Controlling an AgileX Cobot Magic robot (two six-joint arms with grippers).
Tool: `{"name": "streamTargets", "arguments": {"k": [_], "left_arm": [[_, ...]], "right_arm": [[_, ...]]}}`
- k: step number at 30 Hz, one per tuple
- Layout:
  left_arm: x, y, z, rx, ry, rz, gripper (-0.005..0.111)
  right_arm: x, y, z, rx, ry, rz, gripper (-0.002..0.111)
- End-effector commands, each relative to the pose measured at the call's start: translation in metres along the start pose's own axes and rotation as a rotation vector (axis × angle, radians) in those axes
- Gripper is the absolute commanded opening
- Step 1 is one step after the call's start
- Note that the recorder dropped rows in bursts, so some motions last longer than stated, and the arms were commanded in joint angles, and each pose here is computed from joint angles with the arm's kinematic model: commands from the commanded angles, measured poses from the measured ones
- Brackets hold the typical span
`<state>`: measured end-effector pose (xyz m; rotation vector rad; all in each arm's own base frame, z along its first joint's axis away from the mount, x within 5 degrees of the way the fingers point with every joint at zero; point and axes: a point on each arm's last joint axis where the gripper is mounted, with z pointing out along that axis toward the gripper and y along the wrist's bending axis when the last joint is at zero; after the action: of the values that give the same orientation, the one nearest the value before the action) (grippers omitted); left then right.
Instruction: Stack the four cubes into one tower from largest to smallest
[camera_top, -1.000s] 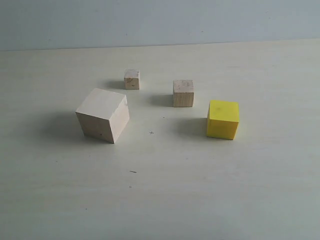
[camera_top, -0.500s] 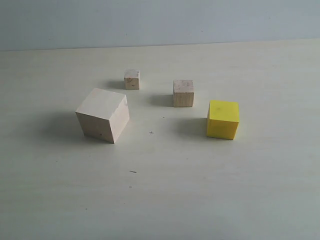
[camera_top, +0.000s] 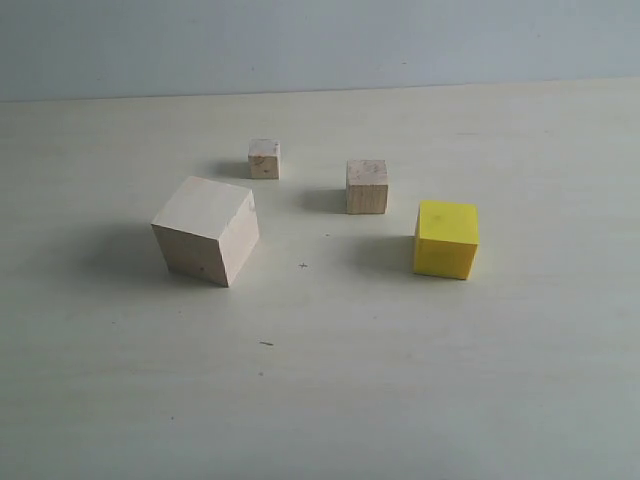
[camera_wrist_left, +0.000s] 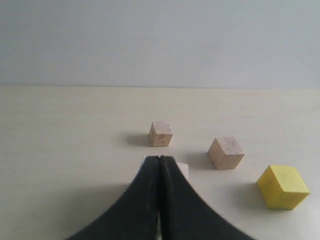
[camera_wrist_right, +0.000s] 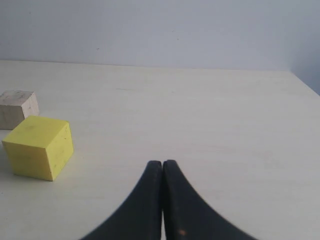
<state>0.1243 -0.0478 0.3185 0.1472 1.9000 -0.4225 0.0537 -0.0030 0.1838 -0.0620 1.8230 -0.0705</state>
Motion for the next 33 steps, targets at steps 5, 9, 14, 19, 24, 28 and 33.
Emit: {"name": "streamTargets", "arguments": {"k": [5,9,14,19,24,28,33], "left_arm": [[-0.005,-0.002,0.010,0.022,-0.035,-0.104,0.000],[0.006,0.002,0.043,-0.010,0.084,-0.147,0.000],[0.014,0.005,0.091,-0.052,0.267,-0.164,0.000],[0.004,0.003,0.134,-0.056,0.380,-0.111,0.017],[0.004,0.004,0.175,-0.066,0.509,-0.102,0.012],[0.008,0.004,0.194,-0.070,0.584,-0.105,0.007],[0.016,0.007,0.215,-0.079,0.632,-0.108,0.023]], "right_arm": [[0.001,0.005,0.000,-0.095,-0.012,-0.033,0.000],[0.000,0.006,0.000,-0.112,-0.013,-0.038,0.000],[0.000,0.006,0.000,-0.112,-0.013,-0.038,0.000],[0.000,0.006,0.000,-0.112,-0.013,-0.038,0.000],[-0.004,0.007,0.000,-0.117,-0.061,-0.035,0.000],[-0.008,0.007,0.000,-0.121,-0.106,-0.038,0.000],[-0.008,0.007,0.000,-0.118,-0.107,-0.047,0.000]]}}
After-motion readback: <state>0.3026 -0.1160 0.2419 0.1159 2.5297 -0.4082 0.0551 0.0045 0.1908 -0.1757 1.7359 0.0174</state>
